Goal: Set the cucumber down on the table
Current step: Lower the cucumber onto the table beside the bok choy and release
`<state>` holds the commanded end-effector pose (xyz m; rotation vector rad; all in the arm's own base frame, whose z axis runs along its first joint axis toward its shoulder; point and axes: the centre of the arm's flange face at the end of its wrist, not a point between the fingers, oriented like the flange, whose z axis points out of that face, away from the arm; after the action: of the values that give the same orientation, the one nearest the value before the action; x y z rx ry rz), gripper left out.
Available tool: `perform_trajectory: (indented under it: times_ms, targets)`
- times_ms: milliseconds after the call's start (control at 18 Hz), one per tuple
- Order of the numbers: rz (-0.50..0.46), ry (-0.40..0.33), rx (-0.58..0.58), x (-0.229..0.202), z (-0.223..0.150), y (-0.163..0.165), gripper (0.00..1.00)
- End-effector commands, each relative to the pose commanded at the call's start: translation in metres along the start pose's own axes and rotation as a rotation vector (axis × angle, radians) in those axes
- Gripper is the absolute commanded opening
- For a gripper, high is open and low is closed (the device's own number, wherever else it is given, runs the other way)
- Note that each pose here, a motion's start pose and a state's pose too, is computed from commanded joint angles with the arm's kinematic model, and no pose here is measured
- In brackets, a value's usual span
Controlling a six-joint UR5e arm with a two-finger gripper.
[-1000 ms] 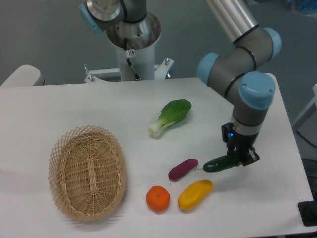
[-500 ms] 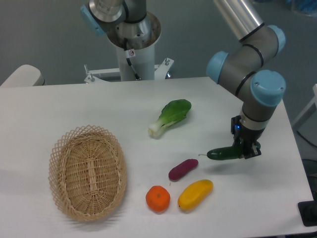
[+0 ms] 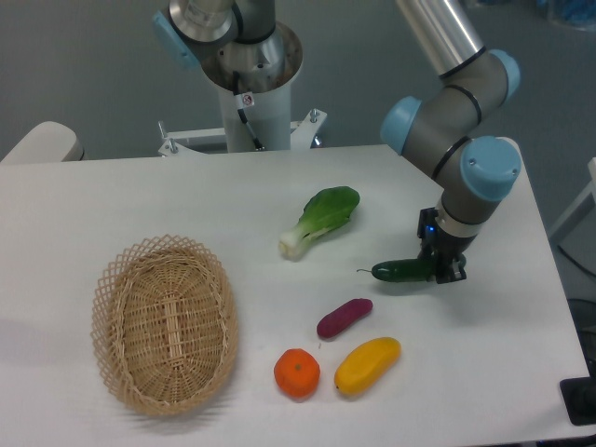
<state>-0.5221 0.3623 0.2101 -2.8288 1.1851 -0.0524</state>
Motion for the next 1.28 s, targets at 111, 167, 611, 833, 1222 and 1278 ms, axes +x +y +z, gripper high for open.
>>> perform_trajectory:
  times_ms: [111,167,611,833,1222,1278]
  targets:
    - [-0.029,-0.001,0.006,0.000,0.001,-0.003,0.28]
    - [-0.045,0.001,0.007,0.000,0.002,-0.004,0.29]
    - [-0.093,0.007,0.005,0.004,0.004,-0.010,0.35]
    - [-0.101,-0.001,0.002,0.001,0.002,-0.009,0.73]
    - [-0.163,-0.095,-0.029,-0.019,-0.038,-0.027,1.00]
    - [-0.194,-0.108,-0.030,-0.022,-0.046,-0.035,1.00]
